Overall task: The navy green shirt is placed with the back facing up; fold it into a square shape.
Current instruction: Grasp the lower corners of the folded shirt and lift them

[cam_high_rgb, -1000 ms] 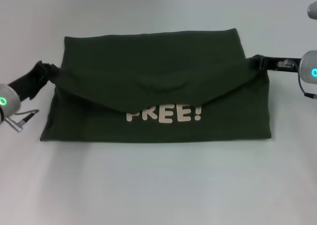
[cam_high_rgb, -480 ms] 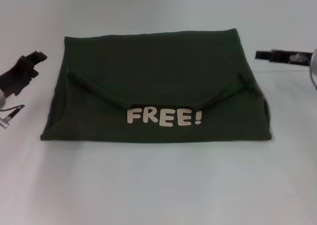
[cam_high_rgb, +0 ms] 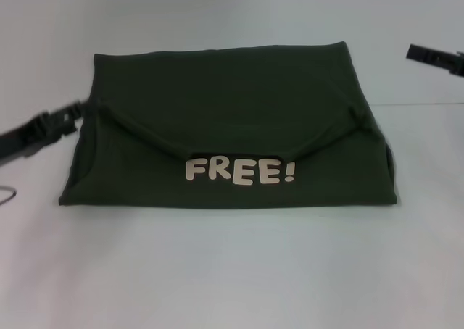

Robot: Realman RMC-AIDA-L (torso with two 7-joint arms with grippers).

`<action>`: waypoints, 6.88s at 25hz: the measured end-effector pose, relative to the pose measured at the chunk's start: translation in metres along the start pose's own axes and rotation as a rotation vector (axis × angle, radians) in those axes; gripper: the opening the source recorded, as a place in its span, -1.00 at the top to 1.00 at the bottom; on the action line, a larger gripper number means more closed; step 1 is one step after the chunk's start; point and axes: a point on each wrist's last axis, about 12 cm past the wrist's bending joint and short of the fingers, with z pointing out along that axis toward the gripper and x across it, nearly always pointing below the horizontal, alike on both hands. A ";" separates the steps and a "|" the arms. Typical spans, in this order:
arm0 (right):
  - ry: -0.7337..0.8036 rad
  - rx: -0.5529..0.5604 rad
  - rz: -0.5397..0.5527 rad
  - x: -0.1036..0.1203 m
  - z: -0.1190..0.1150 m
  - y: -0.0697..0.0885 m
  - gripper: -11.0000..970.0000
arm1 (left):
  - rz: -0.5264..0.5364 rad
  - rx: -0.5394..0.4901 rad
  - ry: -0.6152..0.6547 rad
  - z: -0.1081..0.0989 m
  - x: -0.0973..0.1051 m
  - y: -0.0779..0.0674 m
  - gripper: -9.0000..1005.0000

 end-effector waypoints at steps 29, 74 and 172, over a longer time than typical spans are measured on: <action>0.242 -0.125 -0.034 0.032 -0.012 0.008 -0.90 | 0.313 -0.356 0.270 0.023 0.020 0.028 -0.75; 0.254 -0.122 -0.028 0.033 -0.009 0.009 -0.84 | 0.330 -0.420 0.322 0.030 0.017 0.028 0.31; 0.648 0.244 0.010 0.065 0.058 0.020 0.51 | 0.311 -0.396 0.316 0.044 0.008 0.015 0.97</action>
